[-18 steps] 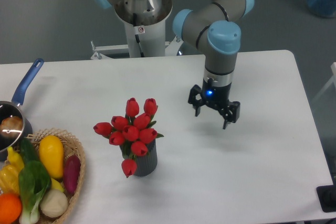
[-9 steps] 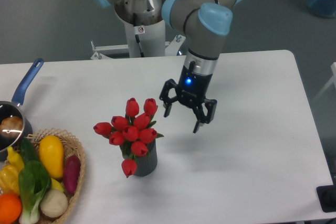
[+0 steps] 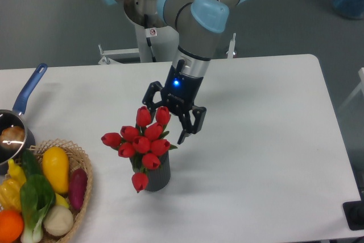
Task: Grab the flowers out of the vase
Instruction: 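Lower the gripper around the tulip stems and close it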
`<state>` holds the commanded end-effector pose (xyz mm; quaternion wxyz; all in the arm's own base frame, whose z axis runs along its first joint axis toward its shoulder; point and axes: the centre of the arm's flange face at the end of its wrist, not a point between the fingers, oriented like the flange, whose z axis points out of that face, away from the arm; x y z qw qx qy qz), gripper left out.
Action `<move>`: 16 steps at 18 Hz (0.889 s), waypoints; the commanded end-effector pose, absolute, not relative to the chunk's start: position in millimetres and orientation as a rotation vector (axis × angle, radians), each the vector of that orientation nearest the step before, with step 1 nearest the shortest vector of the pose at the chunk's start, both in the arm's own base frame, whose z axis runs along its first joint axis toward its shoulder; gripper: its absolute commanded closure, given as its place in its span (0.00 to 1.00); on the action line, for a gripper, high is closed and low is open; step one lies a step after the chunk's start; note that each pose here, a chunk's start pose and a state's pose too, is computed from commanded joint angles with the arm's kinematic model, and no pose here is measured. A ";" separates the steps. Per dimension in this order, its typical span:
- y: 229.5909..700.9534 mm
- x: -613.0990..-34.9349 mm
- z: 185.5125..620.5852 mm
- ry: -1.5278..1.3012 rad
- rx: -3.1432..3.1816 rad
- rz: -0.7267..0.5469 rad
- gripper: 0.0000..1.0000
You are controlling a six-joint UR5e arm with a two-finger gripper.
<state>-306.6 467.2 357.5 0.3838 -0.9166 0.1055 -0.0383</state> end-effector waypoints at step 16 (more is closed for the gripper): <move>464.0 -343.9 343.3 0.179 -2.130 -0.302 1.00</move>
